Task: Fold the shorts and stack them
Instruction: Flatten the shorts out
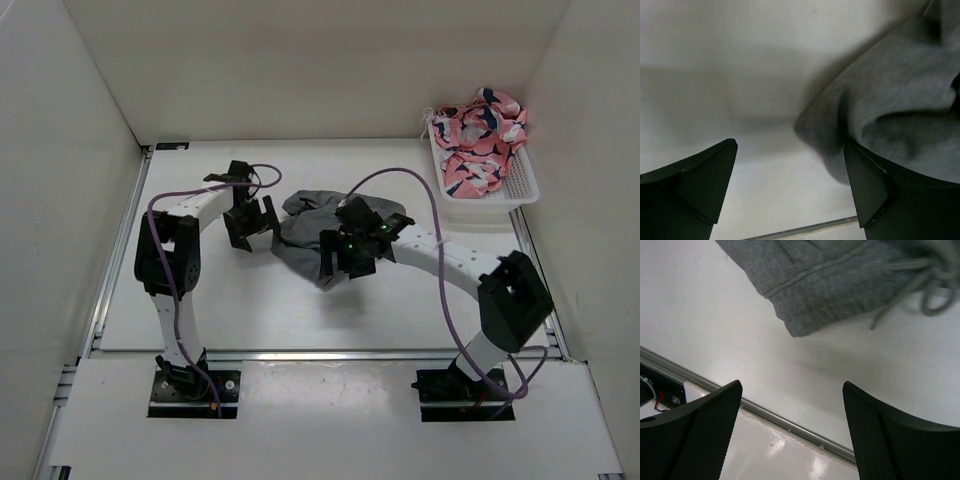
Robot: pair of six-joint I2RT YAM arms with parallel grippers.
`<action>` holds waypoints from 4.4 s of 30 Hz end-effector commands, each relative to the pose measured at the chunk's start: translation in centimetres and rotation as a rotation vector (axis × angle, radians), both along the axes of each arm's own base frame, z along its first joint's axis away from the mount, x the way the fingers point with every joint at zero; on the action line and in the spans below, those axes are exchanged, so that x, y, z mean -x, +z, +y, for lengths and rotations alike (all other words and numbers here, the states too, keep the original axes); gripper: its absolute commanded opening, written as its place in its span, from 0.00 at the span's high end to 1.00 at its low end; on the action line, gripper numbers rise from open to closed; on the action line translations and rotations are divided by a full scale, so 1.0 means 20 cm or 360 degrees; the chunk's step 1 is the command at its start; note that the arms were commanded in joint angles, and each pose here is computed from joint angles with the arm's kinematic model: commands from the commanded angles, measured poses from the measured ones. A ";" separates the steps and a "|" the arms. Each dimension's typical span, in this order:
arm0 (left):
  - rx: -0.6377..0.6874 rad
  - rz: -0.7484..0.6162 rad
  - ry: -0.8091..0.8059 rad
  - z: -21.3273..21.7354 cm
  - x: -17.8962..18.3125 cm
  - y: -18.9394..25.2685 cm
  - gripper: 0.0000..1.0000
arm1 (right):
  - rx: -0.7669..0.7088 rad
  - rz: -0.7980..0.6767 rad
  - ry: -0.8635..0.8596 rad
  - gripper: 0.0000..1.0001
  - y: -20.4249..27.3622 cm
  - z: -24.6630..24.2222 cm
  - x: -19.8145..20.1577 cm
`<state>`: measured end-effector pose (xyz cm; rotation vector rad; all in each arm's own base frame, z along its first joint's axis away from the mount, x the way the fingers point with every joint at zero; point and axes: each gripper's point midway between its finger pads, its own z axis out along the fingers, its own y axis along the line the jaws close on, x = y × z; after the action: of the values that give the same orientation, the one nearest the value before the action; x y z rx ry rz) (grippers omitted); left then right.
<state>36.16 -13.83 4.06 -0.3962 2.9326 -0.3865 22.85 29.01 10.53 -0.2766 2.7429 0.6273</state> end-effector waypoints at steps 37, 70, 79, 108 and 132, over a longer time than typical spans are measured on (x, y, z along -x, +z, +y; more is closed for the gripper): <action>0.0431 -0.0774 -0.0318 -0.56 -0.19 1.18 0.24 | 0.0185 -0.0781 -0.0239 0.96 0.73 -0.65 -0.63; 0.0090 -0.0090 0.0123 -0.12 -0.45 -0.01 0.24 | -0.0593 0.0068 -0.1121 0.17 0.14 -0.88 -0.04; 0.0110 -0.0134 0.0174 -0.05 -0.49 0.05 0.90 | -0.0232 -0.0166 -0.1048 0.20 0.04 -0.84 -0.45; 0.0413 -0.1179 0.0491 0.52 -0.61 1.68 0.90 | -0.0515 -0.1284 -0.0366 1.00 1.60 -0.58 -1.19; 0.0018 -0.0290 0.0536 0.56 0.08 0.46 0.26 | 0.0005 0.0018 -0.0892 0.46 0.07 -0.92 -0.25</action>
<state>35.37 -3.91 10.02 -0.8120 2.7433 -0.4271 29.01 11.31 9.30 0.3624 2.7713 0.4572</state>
